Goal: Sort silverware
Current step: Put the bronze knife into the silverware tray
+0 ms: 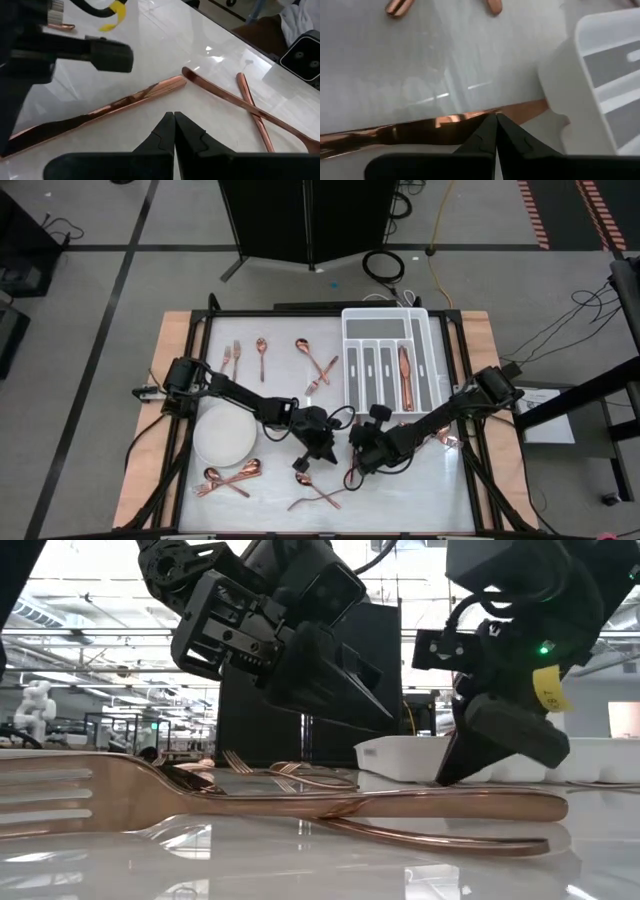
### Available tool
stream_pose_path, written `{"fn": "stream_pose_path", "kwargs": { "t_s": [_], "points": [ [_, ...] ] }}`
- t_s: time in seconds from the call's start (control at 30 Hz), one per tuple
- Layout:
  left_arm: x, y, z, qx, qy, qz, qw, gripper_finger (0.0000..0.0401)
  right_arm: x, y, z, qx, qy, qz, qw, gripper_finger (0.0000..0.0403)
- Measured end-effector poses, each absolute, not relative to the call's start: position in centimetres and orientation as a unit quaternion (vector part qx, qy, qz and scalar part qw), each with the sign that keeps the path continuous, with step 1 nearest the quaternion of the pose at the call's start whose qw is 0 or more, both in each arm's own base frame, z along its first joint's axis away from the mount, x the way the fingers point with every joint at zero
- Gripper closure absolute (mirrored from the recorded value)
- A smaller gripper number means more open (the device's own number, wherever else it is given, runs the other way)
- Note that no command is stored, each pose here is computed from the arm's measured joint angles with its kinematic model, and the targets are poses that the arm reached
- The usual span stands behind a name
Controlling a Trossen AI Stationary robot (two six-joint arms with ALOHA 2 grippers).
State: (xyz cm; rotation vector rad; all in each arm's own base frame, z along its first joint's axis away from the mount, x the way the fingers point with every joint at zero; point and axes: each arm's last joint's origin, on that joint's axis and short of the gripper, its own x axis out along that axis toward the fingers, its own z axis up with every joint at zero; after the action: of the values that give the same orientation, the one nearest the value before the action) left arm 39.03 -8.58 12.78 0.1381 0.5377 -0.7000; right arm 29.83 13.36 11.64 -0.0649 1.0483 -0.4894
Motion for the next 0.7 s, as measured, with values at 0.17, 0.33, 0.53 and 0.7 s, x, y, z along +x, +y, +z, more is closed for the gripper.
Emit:
{"fn": "stream_pose_path", "kwargs": {
  "t_s": [0.17, 0.33, 0.53, 0.7],
  "points": [
    [39.0, -8.6, 12.8, 0.067, 0.261, -0.338, 0.902, 0.0401, 29.4, 14.0, 11.7, 0.079, 0.520, -0.232, 0.818, 0.0403],
    [39.0, -8.6, 12.7, 0.066, 0.262, -0.338, 0.901, 0.0401, 28.6, 15.6, 11.7, 0.215, 0.539, -0.244, 0.777, 0.0403],
    [38.9, -8.6, 12.6, 0.065, 0.272, -0.339, 0.898, 0.0401, 27.7, 17.0, 11.9, 0.306, 0.524, -0.289, 0.740, 0.0403],
    [38.8, -8.6, 12.5, 0.064, 0.277, -0.340, 0.897, 0.0401, 27.0, 17.6, 14.8, 0.253, 0.511, -0.297, 0.766, 0.0403]
  ]
}}
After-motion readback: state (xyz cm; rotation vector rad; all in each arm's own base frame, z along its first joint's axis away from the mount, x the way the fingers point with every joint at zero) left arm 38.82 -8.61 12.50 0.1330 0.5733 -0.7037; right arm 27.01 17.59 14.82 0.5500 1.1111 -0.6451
